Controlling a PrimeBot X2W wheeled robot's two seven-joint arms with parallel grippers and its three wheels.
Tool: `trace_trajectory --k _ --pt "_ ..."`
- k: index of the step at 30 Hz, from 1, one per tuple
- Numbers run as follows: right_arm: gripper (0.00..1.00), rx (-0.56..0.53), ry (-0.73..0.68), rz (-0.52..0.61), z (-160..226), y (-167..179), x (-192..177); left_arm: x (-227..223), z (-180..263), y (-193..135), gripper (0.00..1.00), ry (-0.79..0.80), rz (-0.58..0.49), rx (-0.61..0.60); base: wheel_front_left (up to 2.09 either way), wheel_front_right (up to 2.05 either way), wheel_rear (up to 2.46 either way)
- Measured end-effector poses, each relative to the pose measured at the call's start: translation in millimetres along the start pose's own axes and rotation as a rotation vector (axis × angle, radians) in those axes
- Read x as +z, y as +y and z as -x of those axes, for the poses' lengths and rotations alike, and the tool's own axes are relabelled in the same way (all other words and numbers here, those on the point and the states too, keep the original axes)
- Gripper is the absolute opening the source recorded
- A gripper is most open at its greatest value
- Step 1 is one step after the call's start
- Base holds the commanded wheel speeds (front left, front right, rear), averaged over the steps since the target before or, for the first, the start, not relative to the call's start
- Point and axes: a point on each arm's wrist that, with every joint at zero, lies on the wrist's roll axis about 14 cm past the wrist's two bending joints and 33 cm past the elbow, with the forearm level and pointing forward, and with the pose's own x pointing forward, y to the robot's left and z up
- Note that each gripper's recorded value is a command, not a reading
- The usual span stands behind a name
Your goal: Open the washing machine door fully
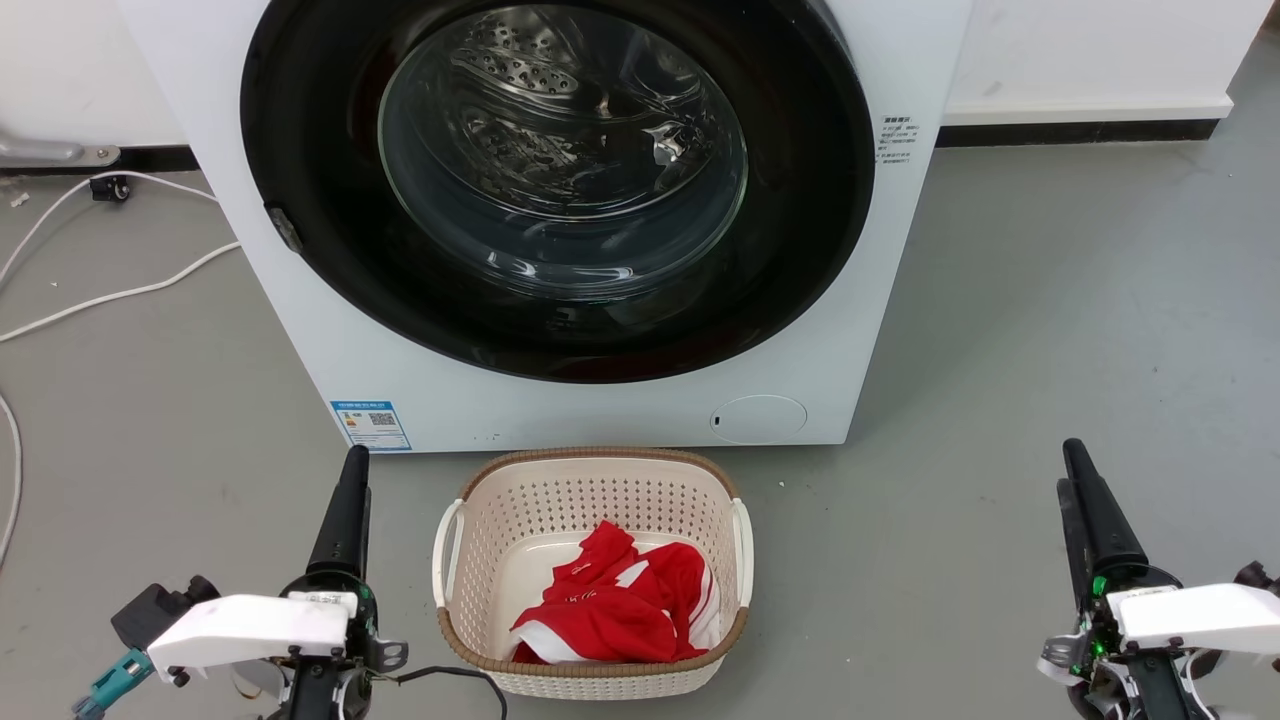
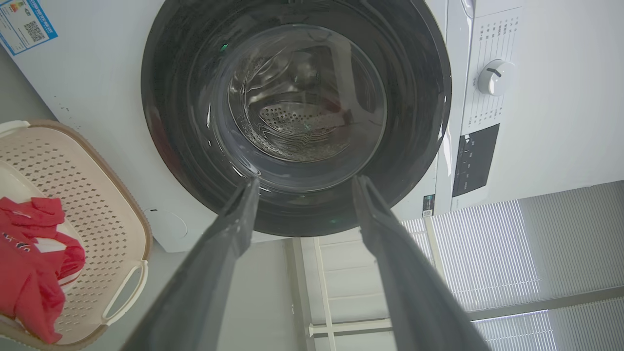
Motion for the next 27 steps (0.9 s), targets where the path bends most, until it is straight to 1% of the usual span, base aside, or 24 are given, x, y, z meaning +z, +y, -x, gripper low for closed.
trace_trajectory --k 8,13,17,21,22,27 --pt "1.00 0.037 -0.014 0.214 -1 12 2 -3 -1 -10 1.00 -0.001 -0.163 -0.031 0.00 0.00 0.00" --pt "1.00 0.057 -0.016 0.335 -1 18 0 -3 -2 -15 1.00 -0.010 -0.231 -0.050 0.00 0.00 0.00" --pt "1.00 0.069 -0.012 0.423 0 20 -3 -5 -2 -19 1.00 -0.007 -0.305 -0.061 0.00 0.00 0.00" --pt "1.00 0.077 -0.010 0.498 1 22 -5 -10 -2 -21 1.00 0.000 -0.389 -0.069 0.00 0.00 0.00" --pt "1.00 0.077 -0.010 0.498 1 22 -5 -10 -2 -21 1.00 0.000 -0.389 -0.069 0.00 0.00 0.00" --pt "1.00 0.089 -0.009 0.572 2 23 -8 -14 -1 -21 1.00 0.004 -0.492 -0.069 0.00 0.00 0.00"
